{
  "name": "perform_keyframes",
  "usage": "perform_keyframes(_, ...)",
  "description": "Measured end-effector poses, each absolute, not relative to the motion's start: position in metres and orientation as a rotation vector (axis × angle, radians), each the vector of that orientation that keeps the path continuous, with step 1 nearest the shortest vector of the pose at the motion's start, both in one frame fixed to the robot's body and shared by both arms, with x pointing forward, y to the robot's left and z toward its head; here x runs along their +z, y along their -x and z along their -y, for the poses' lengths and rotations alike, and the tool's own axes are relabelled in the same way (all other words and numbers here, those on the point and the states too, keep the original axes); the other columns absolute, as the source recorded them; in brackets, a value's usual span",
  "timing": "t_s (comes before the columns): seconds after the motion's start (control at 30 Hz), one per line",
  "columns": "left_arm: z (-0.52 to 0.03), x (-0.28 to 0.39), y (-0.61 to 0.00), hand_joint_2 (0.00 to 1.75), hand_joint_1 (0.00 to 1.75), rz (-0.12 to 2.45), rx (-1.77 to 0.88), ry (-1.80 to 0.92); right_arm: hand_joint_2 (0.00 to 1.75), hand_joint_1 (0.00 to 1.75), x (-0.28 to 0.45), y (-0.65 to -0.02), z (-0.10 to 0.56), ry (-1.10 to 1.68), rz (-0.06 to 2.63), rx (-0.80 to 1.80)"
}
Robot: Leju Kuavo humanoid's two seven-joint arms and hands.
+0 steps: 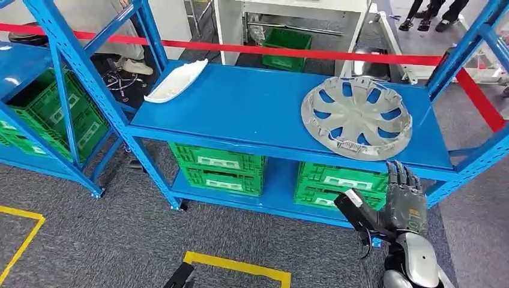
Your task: Take the parts from the cabinet and place them on the table.
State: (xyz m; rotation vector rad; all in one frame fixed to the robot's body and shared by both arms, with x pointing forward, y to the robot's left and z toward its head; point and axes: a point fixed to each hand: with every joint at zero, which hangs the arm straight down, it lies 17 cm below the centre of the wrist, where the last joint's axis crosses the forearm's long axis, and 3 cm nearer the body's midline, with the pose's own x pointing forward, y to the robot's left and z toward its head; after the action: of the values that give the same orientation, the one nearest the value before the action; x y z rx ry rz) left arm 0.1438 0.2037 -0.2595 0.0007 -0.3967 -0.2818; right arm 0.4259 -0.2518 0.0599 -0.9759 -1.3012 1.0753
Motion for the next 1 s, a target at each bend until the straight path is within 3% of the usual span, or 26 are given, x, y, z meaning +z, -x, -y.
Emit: perform_keyframes(1.0, -0.199, -0.259, -0.144, 0.00, 0.00, 0.400, -0.277, 0.006, 0.00, 0.00, 0.061, -0.425, 0.271, 1.011, 1.273, 1.057)
